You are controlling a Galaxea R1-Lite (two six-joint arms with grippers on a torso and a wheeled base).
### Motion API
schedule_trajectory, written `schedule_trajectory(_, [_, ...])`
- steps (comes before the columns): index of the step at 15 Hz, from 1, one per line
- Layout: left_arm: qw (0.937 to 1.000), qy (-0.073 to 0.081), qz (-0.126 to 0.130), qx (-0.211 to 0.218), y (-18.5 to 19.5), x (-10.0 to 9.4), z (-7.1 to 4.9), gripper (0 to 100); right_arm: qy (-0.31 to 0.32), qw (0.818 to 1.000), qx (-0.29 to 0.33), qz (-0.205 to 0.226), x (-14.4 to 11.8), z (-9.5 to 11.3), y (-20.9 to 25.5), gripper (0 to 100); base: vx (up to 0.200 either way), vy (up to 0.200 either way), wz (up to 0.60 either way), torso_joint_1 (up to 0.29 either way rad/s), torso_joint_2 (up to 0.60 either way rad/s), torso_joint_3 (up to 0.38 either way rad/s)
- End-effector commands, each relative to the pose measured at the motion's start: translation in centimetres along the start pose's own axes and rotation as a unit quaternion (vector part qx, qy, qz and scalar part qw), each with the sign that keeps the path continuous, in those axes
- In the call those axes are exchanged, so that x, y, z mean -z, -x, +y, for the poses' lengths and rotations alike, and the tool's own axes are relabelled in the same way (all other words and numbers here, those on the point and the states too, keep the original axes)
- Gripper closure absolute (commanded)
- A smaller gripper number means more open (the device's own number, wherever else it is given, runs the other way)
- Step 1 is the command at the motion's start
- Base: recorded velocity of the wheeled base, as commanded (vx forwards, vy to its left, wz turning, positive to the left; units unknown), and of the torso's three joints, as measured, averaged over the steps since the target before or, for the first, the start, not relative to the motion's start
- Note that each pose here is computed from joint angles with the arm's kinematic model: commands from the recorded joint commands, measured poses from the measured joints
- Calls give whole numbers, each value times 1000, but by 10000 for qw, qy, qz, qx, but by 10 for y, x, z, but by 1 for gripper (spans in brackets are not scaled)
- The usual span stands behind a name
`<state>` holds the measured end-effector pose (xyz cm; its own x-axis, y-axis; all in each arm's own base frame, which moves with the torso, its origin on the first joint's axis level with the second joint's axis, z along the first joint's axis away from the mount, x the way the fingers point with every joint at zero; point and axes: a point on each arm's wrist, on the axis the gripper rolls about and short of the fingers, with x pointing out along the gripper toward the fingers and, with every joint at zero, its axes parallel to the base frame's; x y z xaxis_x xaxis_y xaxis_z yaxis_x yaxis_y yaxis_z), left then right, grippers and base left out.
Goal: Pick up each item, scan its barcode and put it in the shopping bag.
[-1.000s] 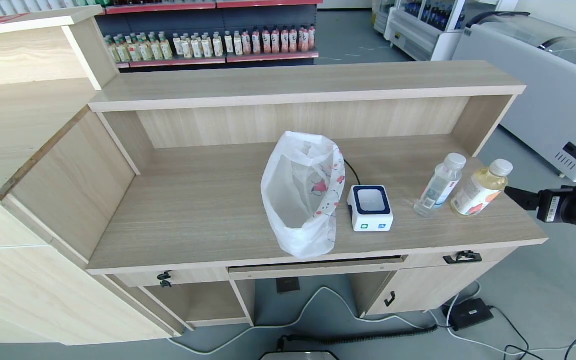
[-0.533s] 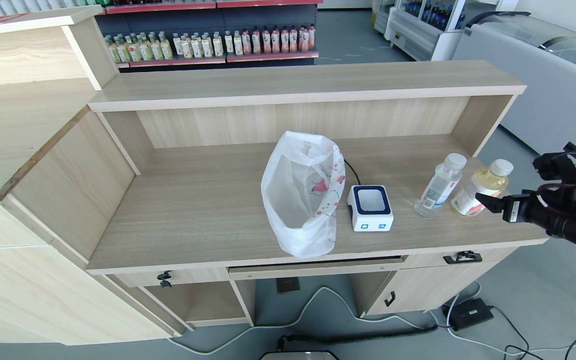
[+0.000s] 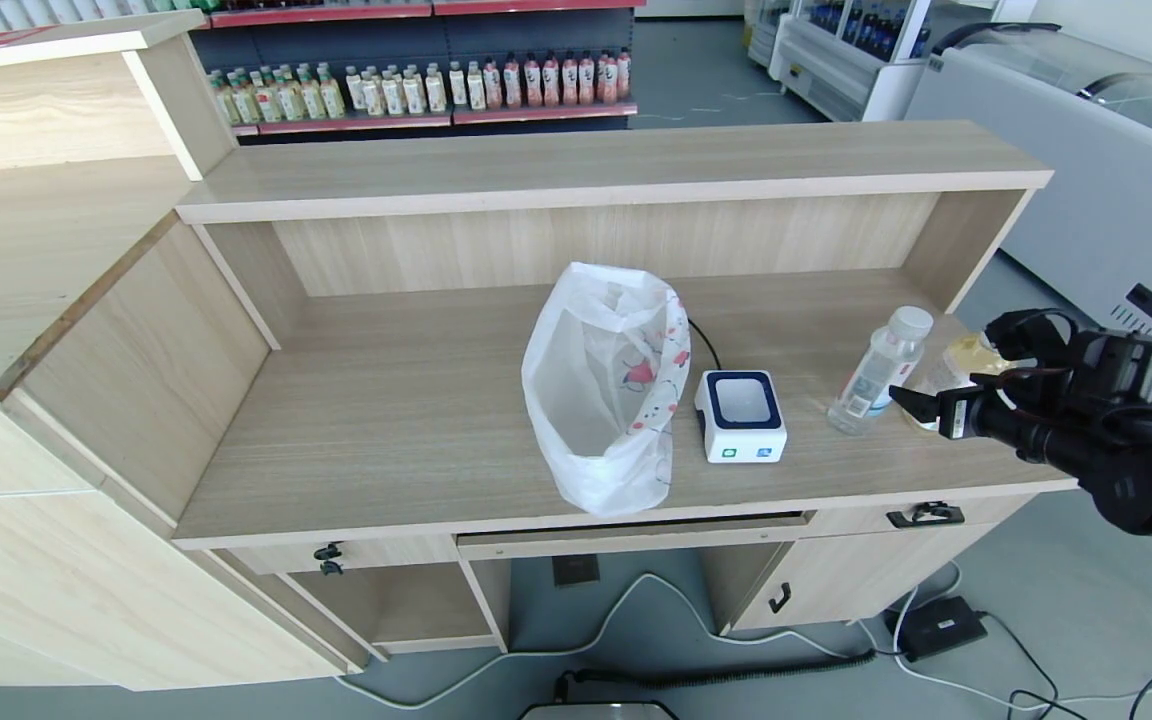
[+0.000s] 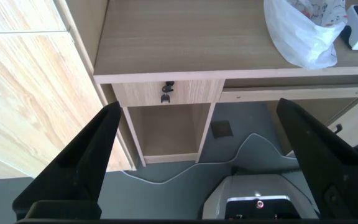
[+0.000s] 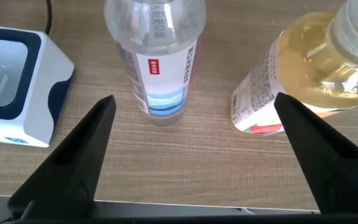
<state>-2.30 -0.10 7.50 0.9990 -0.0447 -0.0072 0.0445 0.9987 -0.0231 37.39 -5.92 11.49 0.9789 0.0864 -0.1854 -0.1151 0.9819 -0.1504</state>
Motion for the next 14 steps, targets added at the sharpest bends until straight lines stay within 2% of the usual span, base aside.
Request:
schedule_trajectory(1, [10000, 1, 2, -1, 0, 0, 0, 0, 24, 9999, -127, 36, 5, 9, -12, 0, 0, 0, 0, 0, 0, 0])
schedule_trajectory(6, [10000, 1, 2, 7, 0, 0, 0, 0, 104, 9996, -176, -212, -1, 12, -41, 0, 0, 0, 0, 0, 0, 0])
schedule_trajectory(14, [10000, 1, 2, -1, 0, 0, 0, 0, 135, 9991, -294, -277, 4, 20, -63, 0, 0, 0, 0, 0, 0, 0])
